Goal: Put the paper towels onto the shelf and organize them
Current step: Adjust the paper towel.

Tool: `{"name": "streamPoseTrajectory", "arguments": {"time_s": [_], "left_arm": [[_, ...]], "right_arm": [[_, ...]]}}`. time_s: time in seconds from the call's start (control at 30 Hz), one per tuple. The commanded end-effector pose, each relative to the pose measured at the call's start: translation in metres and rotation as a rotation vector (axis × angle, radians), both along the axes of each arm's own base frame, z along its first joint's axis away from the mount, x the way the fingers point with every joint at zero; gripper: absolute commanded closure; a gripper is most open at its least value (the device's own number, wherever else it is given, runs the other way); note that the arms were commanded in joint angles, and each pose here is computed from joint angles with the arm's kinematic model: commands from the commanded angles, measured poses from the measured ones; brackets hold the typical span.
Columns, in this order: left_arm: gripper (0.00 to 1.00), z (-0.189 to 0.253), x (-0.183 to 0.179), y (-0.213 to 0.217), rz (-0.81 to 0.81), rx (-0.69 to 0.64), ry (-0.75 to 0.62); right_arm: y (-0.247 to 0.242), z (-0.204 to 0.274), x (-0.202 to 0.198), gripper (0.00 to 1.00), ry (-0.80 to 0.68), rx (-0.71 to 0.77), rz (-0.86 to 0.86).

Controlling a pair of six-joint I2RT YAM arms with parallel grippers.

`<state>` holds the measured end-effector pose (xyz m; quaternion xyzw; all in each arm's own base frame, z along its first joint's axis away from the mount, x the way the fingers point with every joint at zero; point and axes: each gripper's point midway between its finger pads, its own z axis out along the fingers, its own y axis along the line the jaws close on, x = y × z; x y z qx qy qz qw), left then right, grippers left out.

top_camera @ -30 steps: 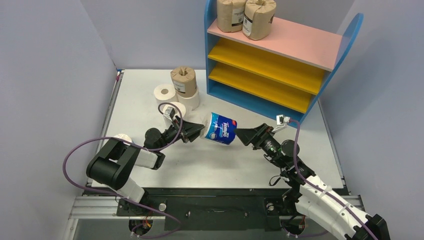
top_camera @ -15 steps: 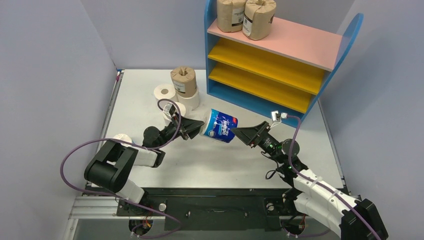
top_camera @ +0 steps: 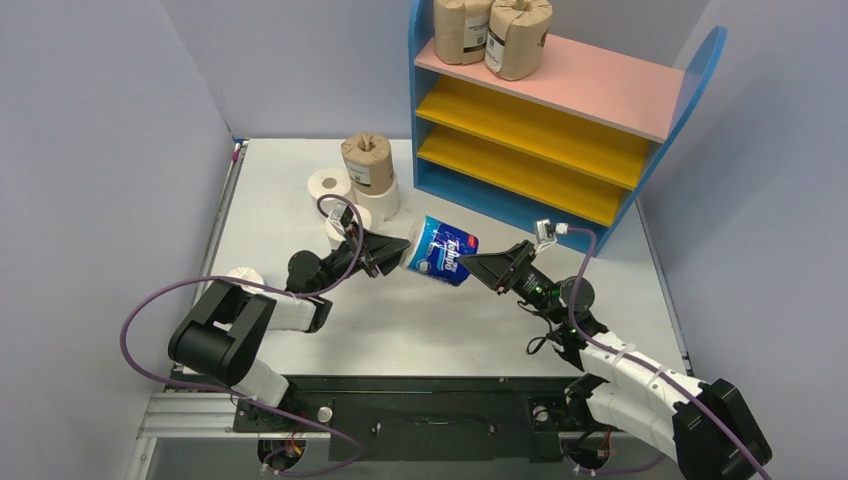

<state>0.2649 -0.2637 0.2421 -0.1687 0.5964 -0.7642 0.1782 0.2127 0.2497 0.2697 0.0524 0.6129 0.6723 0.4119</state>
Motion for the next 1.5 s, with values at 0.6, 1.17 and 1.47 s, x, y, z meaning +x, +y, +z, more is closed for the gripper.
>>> {"name": "streamPoseTrajectory", "arguments": {"time_s": [0.6, 1.17, 1.47], "left_arm": [[0.56, 0.038, -0.012, 0.003, -0.019, -0.087, -0.18], [0.36, 0.015, 0.028, 0.047, 0.179, 0.096, -0.129], [0.37, -0.015, 0.047, 0.101, 0.403, 0.42, -0.062]], "right_arm": [[0.005, 0.049, -0.019, 0.59, -0.165, 0.109, 0.066], [-0.016, 0.045, -0.015, 0.72, -0.239, -0.295, -0.082], [-0.045, 0.024, -0.012, 0.74, -0.249, -0.782, -0.192]]}}
